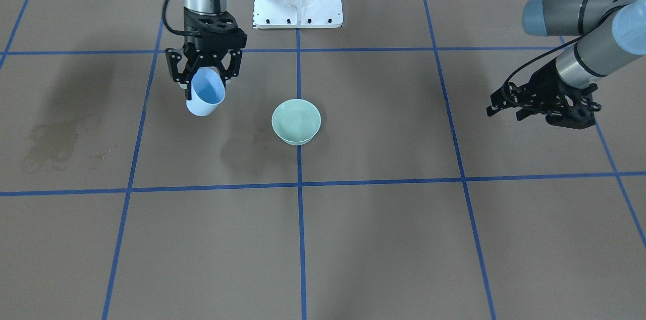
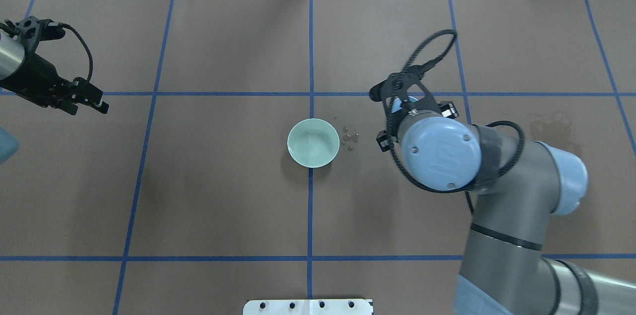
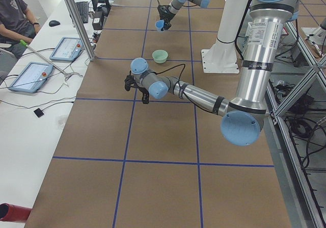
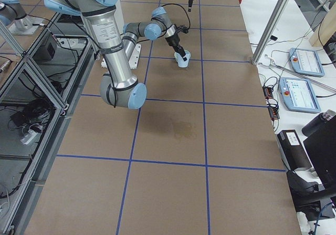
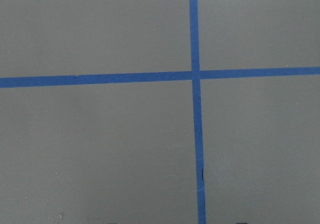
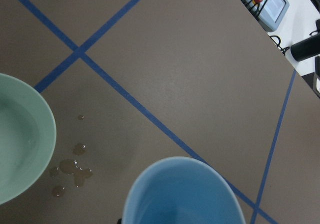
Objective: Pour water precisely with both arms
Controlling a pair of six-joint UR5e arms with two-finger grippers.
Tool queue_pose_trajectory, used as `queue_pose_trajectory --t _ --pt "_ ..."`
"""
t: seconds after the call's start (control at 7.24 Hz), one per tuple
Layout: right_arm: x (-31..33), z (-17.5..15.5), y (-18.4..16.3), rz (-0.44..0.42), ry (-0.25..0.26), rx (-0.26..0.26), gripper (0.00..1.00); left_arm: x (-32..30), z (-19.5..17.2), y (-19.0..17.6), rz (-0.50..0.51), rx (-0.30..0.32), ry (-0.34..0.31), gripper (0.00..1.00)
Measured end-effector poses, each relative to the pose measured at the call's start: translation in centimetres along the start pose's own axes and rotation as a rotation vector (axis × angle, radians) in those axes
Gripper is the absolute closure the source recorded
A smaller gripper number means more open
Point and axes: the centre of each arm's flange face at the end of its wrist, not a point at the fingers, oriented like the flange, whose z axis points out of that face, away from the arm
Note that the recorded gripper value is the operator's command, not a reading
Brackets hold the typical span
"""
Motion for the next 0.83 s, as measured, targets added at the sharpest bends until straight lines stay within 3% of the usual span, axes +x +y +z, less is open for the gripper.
queue_pose_trajectory --t 0.41,0.83 --pt "9.9 3.5 7.5 0.243 -0.086 0.07 1.0 0.3 -0.4 0.2 0.004 0.006 0.002 0.16" --pt "21.8 9.1 16.5 0.336 -0.136 0.15 1.0 0.6 -0.8 0.6 -0.001 0.012 0.007 0.16"
